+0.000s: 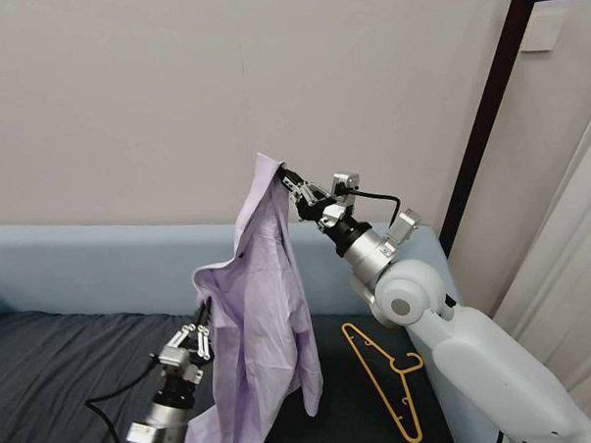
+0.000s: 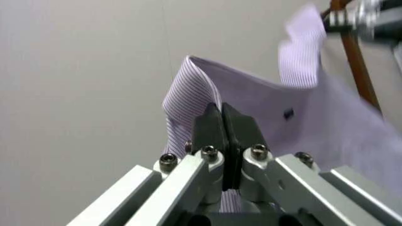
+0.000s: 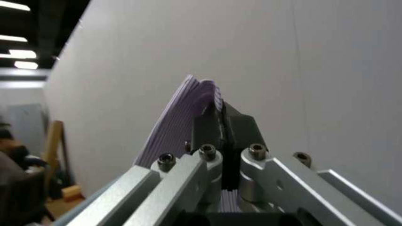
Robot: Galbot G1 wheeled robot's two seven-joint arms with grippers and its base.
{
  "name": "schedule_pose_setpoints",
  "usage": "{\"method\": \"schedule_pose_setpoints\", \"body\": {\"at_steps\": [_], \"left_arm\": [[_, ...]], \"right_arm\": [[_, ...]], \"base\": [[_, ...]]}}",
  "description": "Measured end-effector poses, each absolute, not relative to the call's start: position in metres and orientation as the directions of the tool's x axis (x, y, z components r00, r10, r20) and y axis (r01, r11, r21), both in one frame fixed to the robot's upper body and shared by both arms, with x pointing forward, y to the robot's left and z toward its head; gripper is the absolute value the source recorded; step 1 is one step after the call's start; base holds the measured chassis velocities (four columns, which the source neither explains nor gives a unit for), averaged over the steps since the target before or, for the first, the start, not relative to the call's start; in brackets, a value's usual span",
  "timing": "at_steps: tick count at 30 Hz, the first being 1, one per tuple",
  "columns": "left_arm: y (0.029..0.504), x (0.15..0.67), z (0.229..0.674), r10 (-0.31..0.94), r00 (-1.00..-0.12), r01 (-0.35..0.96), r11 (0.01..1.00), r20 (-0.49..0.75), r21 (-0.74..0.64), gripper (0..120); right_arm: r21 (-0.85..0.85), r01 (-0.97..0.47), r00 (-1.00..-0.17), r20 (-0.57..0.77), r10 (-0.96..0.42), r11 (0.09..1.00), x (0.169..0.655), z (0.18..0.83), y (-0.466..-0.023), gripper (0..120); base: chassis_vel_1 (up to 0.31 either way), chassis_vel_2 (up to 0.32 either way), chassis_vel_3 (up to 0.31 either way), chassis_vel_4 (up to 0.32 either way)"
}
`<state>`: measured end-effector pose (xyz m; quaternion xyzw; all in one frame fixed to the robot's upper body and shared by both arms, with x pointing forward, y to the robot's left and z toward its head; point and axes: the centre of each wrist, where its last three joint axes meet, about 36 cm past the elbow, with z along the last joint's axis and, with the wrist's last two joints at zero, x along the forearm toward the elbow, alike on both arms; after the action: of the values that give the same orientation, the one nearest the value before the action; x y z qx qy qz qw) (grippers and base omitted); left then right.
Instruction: Pick up the clothes from the sofa and hang them on the clothes hanger.
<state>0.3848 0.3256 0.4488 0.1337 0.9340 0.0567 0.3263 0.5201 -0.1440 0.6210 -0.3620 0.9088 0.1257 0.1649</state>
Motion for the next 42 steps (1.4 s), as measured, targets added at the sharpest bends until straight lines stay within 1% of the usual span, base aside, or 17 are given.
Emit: {"method": "schedule_pose_setpoints", "body": {"at_steps": [1,2,6,7,9,12,16,19,23,24,28,29,32,33,35,39,42], "left_arm": [[0.339,0.390,0.476,0.307,-0.735,0.222,0.952,-0.605,0.213,0],[0.339,0.390,0.476,0.307,-0.735,0.222,0.952,-0.605,0.213,0],[0.371,0.407,0.554,0.397,-0.696,0.273,0.917,-0.599,0.292,0],[0.371,0.407,0.554,0.397,-0.696,0.273,0.917,-0.599,0.292,0],[0.382,0.415,0.583,0.441,-0.683,0.288,0.895,-0.582,0.340,0],[0.393,0.420,0.611,0.485,-0.675,0.293,0.868,-0.557,0.400,0],[0.395,0.419,0.618,0.504,-0.683,0.304,0.855,-0.529,0.421,0],[0.395,0.418,0.611,0.519,-0.699,0.328,0.844,-0.492,0.424,0],[0.399,0.419,0.577,0.631,-0.706,0.479,0.760,-0.322,0.439,0],[0.399,0.419,0.577,0.631,-0.706,0.479,0.760,-0.322,0.439,0],[0.414,0.426,0.569,0.762,-0.626,0.624,0.618,-0.168,0.478,0],[0.414,0.426,0.569,0.762,-0.626,0.624,0.618,-0.168,0.478,0],[0.435,0.435,0.571,0.835,-0.549,0.692,0.475,-0.031,0.544,0],[0.435,0.435,0.571,0.835,-0.549,0.692,0.475,-0.031,0.544,0],[0.452,0.442,0.577,0.861,-0.506,0.724,0.392,0.051,0.568,0],[0.466,0.446,0.586,0.874,-0.477,0.746,0.352,0.085,0.565,0],[0.481,0.454,0.612,0.894,-0.441,0.765,0.327,0.082,0.555,0]], "right_arm": [[0.080,-0.674,-0.700,-0.387,-0.600,0.734,0.524,0.625,-0.147,0],[0.080,-0.674,-0.700,-0.387,-0.600,0.734,0.524,0.625,-0.147,0],[-0.020,-0.614,-0.724,-0.382,-0.574,0.789,0.529,0.634,-0.157,0],[-0.020,-0.614,-0.724,-0.382,-0.574,0.789,0.529,0.634,-0.157,0],[-0.040,-0.612,-0.717,-0.394,-0.575,0.790,0.524,0.643,-0.159,0],[-0.033,-0.647,-0.673,-0.445,-0.590,0.762,0.511,0.659,-0.166,0],[-0.043,-0.677,-0.625,-0.492,-0.606,0.734,0.499,0.668,-0.177,0],[-0.053,-0.684,-0.614,-0.496,-0.614,0.727,0.491,0.668,-0.183,0],[-0.100,-0.633,-0.663,-0.441,-0.605,0.768,0.478,0.658,-0.192,0],[-0.100,-0.633,-0.663,-0.441,-0.605,0.768,0.478,0.658,-0.192,0],[-0.097,-0.583,-0.726,-0.384,-0.571,0.807,0.475,0.646,-0.190,0],[-0.097,-0.583,-0.726,-0.384,-0.571,0.807,0.475,0.646,-0.190,0],[-0.107,-0.566,-0.749,-0.347,-0.564,0.817,0.478,0.632,-0.184,0],[-0.107,-0.566,-0.749,-0.347,-0.564,0.817,0.478,0.632,-0.184,0],[-0.119,-0.543,-0.765,-0.336,-0.549,0.831,0.482,0.627,-0.181,0],[-0.127,-0.527,-0.773,-0.339,-0.536,0.841,0.488,0.628,-0.179,0],[-0.131,-0.515,-0.770,-0.363,-0.525,0.847,0.496,0.637,-0.176,0]], "base": [[0.000,0.000,0.000,0.000],[0.000,0.000,0.000,0.000],[0.000,0.000,0.000,0.000],[0.000,0.000,0.000,0.000],[0.000,0.000,0.000,0.000],[0.000,0.000,0.000,0.000],[0.000,0.000,0.000,0.000],[0.000,0.000,0.000,0.000],[0.000,0.000,0.000,0.000],[0.000,0.000,0.000,0.000],[0.000,0.000,0.000,0.000],[0.000,0.000,0.000,0.000],[0.000,0.000,0.000,0.000],[0.000,0.000,0.000,0.000],[0.000,0.000,0.000,0.000],[0.000,0.000,0.000,0.000],[0.000,0.000,0.000,0.000]]}}
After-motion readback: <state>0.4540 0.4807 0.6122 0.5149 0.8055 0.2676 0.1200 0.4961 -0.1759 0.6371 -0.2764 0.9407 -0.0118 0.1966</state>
